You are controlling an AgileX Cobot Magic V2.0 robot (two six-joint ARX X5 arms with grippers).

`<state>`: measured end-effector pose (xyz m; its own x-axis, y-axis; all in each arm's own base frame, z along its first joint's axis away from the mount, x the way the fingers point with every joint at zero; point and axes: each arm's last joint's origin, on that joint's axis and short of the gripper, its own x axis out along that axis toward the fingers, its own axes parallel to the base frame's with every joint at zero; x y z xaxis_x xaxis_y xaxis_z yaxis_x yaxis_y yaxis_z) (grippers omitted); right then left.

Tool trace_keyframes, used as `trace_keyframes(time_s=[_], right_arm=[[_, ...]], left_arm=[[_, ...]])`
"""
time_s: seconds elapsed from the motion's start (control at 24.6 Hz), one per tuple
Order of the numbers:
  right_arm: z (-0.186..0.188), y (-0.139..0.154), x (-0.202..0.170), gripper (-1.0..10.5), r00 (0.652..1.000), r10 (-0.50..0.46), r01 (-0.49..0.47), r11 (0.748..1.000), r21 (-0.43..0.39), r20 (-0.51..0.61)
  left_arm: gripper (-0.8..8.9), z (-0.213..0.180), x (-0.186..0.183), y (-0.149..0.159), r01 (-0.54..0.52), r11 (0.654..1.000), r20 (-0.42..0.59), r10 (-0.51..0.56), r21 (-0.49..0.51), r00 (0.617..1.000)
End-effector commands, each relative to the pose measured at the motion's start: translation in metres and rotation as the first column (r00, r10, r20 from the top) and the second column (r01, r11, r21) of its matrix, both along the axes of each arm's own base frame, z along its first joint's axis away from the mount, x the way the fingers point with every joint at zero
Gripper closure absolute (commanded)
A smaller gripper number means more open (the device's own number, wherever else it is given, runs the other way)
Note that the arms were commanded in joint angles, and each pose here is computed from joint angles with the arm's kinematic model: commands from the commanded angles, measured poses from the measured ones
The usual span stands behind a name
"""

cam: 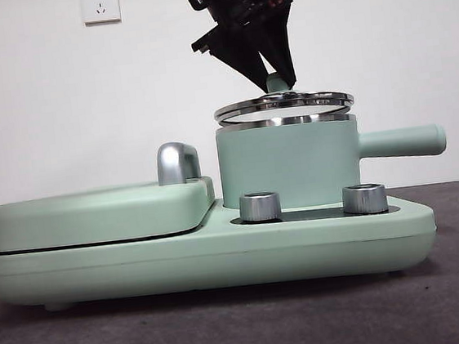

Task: Put the buns in a small steamer

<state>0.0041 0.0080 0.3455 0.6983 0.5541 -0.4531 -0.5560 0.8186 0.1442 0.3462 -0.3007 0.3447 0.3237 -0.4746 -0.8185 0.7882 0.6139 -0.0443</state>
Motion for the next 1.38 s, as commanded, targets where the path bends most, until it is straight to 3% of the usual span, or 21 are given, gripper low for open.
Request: trace_keyframes(time_s=[0.04, 0.73, 0.94, 1.1, 1.3, 1.38], right_arm=[[0.002, 0.0, 0.0, 5.5, 1.0, 0.002, -0.002, 1.0, 0.012, 0.004], [0.002, 0.0, 0.0, 5.5, 1.0, 0.002, -0.002, 1.0, 0.012, 0.002], [0.002, 0.0, 0.0, 5.5, 1.0, 0.002, -0.002, 1.0, 0.012, 0.003], [0.002, 0.0, 0.0, 5.5, 1.0, 0.002, -0.002, 1.0, 0.012, 0.002], [0.002, 0.0, 0.0, 5.5, 1.0, 0.003, -0.003, 1.0, 0.012, 0.002], [0.002, 0.0, -0.001, 5.5, 1.0, 0.01, -0.01, 1.0, 0.015, 0.001]], left_arm=[[8.09, -0.005, 0.002, -0.011, 0.023, 1.0, 0.014, -0.023, -0.006, 1.0], [7.99, -0.02, 0.001, -0.02, 0.064, 0.997, -0.014, -0.063, 0.037, 0.998], [4.01, -0.012, -0.004, -0.019, 0.032, 0.999, -0.017, -0.032, 0.009, 0.999], [3.71, 0.014, -0.018, -0.006, 0.003, 1.0, -0.023, -0.003, -0.012, 1.0], [3.72, 0.059, -0.058, 0.032, -0.078, 0.997, -0.11, 0.077, 0.003, 0.991], [3.72, 0.083, -0.076, 0.047, -0.1, 0.994, -0.095, 0.095, -0.047, 0.991]])
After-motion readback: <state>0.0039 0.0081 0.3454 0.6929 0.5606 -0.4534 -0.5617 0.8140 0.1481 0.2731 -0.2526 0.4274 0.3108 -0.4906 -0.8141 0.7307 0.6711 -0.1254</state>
